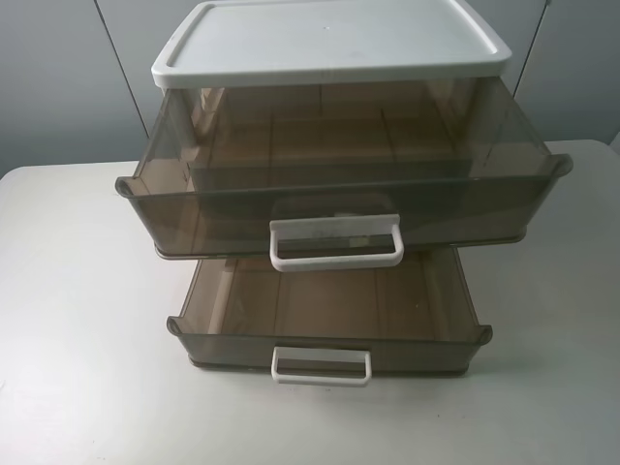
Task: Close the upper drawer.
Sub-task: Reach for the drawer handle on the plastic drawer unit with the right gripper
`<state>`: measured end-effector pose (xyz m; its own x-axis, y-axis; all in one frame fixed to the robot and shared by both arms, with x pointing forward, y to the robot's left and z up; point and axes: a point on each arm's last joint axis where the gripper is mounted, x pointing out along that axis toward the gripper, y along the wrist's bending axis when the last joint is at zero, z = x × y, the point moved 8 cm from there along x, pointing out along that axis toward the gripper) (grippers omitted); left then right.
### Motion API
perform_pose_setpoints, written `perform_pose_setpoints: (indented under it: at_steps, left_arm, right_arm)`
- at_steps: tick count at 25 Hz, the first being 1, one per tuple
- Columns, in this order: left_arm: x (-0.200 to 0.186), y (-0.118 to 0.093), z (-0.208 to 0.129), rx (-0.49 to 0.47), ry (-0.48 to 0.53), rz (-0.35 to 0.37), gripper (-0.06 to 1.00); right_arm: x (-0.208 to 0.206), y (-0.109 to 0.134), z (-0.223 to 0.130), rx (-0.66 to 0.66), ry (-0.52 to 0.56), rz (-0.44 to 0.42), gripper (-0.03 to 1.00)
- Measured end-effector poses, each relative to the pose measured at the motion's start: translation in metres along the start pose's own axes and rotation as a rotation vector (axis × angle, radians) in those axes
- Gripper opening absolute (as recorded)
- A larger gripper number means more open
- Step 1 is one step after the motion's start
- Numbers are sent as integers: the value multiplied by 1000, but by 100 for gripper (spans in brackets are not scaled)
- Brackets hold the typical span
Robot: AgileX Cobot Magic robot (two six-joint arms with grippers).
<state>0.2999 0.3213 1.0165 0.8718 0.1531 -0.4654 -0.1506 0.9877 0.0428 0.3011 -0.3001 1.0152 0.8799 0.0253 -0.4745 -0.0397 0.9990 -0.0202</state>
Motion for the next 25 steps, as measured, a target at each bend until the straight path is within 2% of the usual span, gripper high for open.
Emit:
perform_pose_setpoints:
  at_steps: [25]
  left_arm:
    - [0,0,0,0,0,0,74]
  right_arm:
    - [0,0,0,1,0,0,70]
